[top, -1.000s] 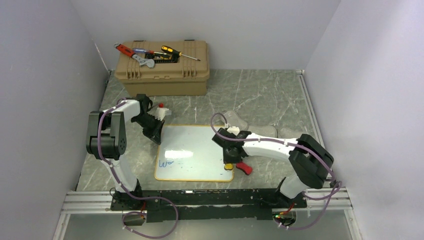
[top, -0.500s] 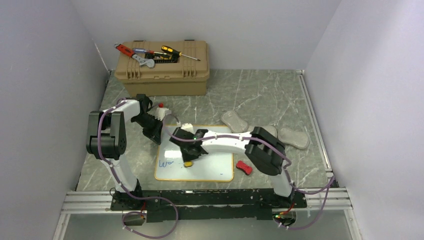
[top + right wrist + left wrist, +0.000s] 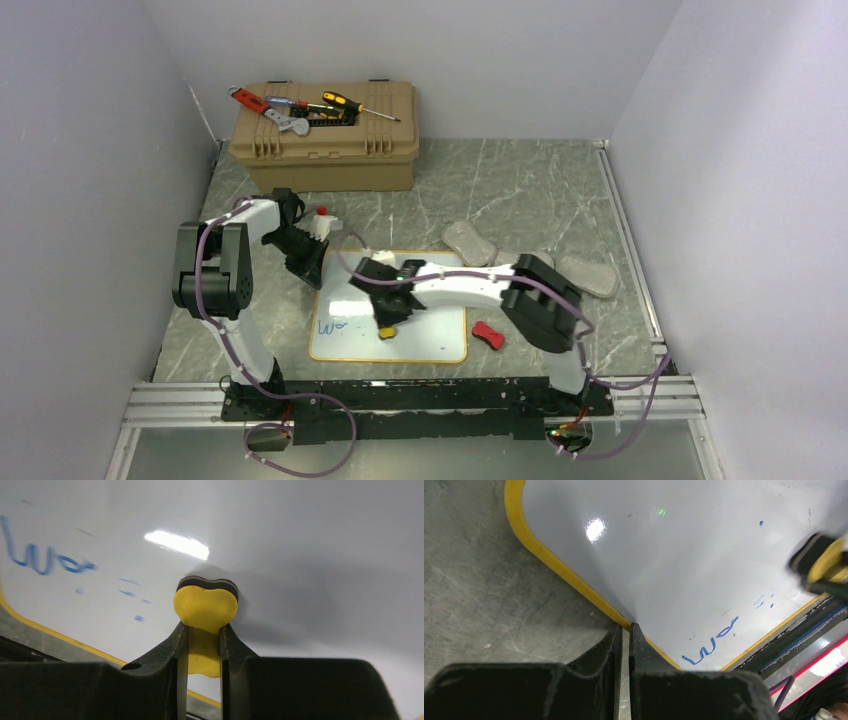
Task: Erase the whiteboard
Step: Erase the whiteboard at the center of the board.
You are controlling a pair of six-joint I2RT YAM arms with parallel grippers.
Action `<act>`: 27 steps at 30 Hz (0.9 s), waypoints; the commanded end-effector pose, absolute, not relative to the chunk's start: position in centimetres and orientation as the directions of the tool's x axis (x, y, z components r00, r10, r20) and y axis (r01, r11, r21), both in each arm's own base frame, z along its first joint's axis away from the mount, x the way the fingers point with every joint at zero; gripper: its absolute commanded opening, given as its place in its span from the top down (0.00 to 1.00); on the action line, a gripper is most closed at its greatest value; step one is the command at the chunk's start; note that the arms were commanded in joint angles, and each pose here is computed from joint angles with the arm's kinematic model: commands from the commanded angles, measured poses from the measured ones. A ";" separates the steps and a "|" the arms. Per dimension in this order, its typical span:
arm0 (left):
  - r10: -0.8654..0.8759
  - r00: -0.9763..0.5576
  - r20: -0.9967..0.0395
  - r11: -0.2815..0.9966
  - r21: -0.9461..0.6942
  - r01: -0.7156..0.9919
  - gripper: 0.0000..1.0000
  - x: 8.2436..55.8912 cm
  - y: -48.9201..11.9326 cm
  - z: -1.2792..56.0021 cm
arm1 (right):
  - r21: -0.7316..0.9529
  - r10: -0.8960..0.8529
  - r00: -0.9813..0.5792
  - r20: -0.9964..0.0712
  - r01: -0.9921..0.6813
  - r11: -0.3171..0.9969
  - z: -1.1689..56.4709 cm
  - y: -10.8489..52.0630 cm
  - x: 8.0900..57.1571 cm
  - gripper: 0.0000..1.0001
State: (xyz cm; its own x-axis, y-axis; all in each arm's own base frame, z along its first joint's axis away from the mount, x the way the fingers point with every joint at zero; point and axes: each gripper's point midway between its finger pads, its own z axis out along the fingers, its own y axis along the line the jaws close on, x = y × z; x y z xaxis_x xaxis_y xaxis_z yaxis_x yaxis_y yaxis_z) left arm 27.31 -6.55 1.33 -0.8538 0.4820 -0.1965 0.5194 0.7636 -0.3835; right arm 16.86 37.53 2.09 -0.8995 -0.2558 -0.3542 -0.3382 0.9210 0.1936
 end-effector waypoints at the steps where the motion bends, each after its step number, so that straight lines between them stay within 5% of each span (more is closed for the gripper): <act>1: 0.542 -0.824 -0.167 0.748 -0.351 0.563 1.00 27.0 -5.9 -1.7 | 0.126 -0.433 -0.855 -0.285 -0.481 0.868 -0.5 41.7 14.6 1.00; 9: 0.542 -0.823 -0.170 0.746 -0.353 0.564 1.00 27.2 -5.9 -1.5 | 0.139 -0.557 -0.783 -0.276 -0.606 0.783 -0.9 47.8 13.1 1.00; 19: 0.542 -0.822 -0.172 0.743 -0.359 0.565 1.00 27.1 -6.0 -1.7 | -0.046 -0.416 -0.887 -0.199 -0.416 0.908 -3.4 33.6 15.4 1.00; 27: 0.539 -0.824 -0.174 0.745 -0.357 0.563 1.00 27.4 -6.0 -1.3 | 0.037 -0.540 -0.809 -0.232 -0.563 0.826 -2.8 43.6 14.0 1.00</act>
